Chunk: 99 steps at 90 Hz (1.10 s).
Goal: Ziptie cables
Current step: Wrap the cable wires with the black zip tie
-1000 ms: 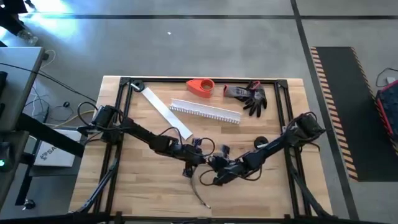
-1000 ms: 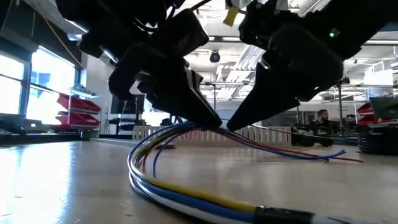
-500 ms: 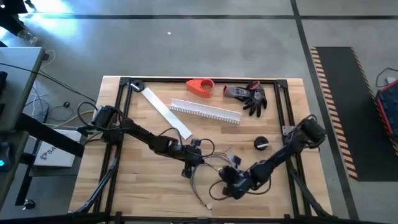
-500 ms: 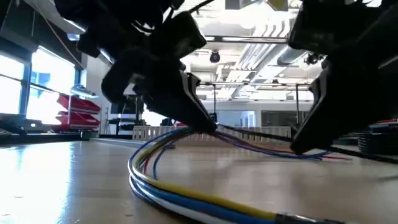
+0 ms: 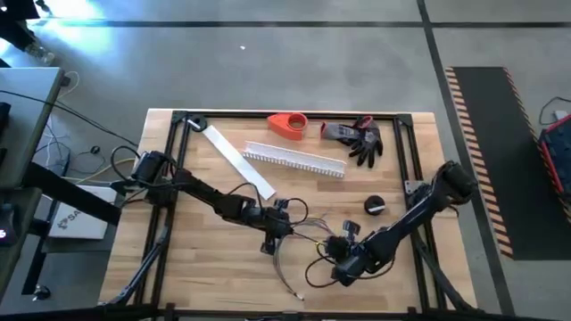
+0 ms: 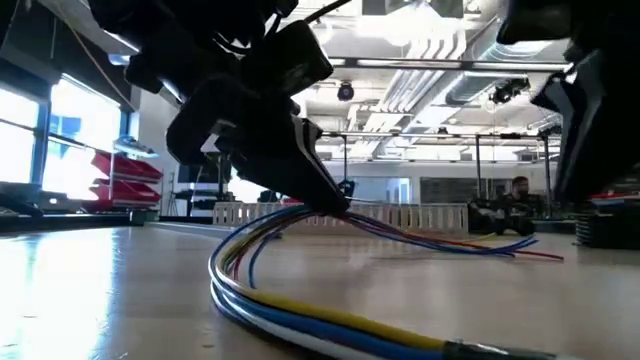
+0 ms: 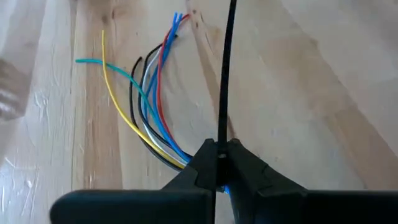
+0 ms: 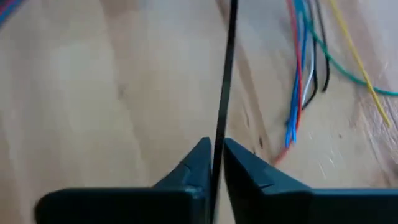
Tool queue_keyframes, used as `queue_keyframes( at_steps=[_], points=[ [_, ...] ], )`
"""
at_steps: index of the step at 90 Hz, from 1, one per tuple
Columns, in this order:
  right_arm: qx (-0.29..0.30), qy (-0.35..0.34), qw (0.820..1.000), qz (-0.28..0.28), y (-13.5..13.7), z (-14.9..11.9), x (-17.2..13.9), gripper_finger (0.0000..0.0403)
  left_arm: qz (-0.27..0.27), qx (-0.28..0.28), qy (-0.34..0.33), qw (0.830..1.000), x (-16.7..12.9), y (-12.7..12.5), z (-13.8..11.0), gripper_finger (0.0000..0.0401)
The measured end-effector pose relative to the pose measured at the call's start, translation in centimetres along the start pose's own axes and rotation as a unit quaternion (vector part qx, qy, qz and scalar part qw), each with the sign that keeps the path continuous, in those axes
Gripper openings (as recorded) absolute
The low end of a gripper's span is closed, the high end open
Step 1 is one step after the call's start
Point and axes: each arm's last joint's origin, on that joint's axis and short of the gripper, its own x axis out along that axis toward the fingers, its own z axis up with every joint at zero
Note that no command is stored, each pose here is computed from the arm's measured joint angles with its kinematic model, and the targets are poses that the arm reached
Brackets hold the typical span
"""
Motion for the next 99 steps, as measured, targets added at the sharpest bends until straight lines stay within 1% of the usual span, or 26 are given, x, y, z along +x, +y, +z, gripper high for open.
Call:
queue_keyframes(
  at_steps=[7, 12, 19, 25, 30, 34, 45, 52, 60, 68, 75, 82, 86, 99],
  points=[
    [-0.021, -0.025, 0.999, 0.01, 0.0, 1.3, -0.3, 0.0106, 0.0, -0.001, -0.001, 1.0, 0.0, 0.0, 0.0, 0.0001],
    [-0.033, -0.075, 0.997, 0.009, 0.2, 2.2, -0.3, 0.0134, 0.0, -0.001, -0.001, 1.0, 0.0, 0.0, 0.0, 0.0001],
    [-0.041, -0.15, 0.988, 0.0, 0.3, 3.2, 0.4, 0.0165, 0.0, -0.002, -0.002, 1.0, 0.0, 0.0, 0.0, 0.0001],
    [-0.042, -0.187, 0.981, -0.02, 0.0, 3.8, 1.7, 0.0181, 0.0, -0.004, -0.002, 1.0, 0.0, 0.0, 0.0, 0.0001],
    [-0.044, -0.196, 0.979, -0.04, -0.5, 4.0, 3.1, 0.0186, 0.0, -0.004, -0.002, 1.0, 0.0, 0.0, 0.0, 0.0001],
    [-0.041, -0.201, 0.978, -0.047, -0.8, 4.3, 3.9, 0.0185, -0.001, -0.004, -0.003, 1.0, 0.0, 0.0, 0.0, 0.0001],
    [-0.045, -0.212, 0.975, -0.056, -1.4, 5.3, 5.5, 0.0165, -0.001, -0.004, -0.003, 1.0, 0.0, 0.0, 0.0, 0.0001],
    [-0.056, -0.202, 0.977, -0.048, -1.9, 5.8, 6.7, 0.0144, -0.004, -0.004, -0.002, 1.0, 0.0, 0.0, 0.0, 0.0001],
    [-0.061, -0.19, 0.979, -0.03, -2.4, 6.2, 7.4, 0.0114, -0.005, -0.004, -0.003, 1.0, 0.0, 0.0, 0.0, 0.0001],
    [-0.058, -0.187, 0.98, -0.028, -2.6, 6.3, 7.5, 0.0078, -0.002, -0.005, 0.0, 1.0, 0.0, 0.0, 0.0, 0.0001],
    [-0.067, -0.192, 0.978, -0.038, -2.6, 6.3, 7.5, 0.0045, -0.005, -0.005, 0.0, 1.0, 0.0, 0.0, 0.0, 0.0001],
    [-0.074, -0.193, 0.978, -0.037, -2.3, 6.2, 7.3, 0.0014, -0.006, -0.005, -0.001, 1.0, 0.0, -0.1, 0.0, 0.0001],
    [-0.075, -0.194, 0.978, -0.034, -2.2, 6.2, 7.3, 0.0007, -0.007, -0.004, -0.002, 1.0, 0.0, -0.1, 0.0, 0.0001],
    [-0.059, -0.188, 0.98, -0.037, -1.9, 5.8, 7.2, 0.0002, -0.006, -0.005, -0.002, 1.0, 0.0, -0.1, 0.0, 0.0001]
  ],
)
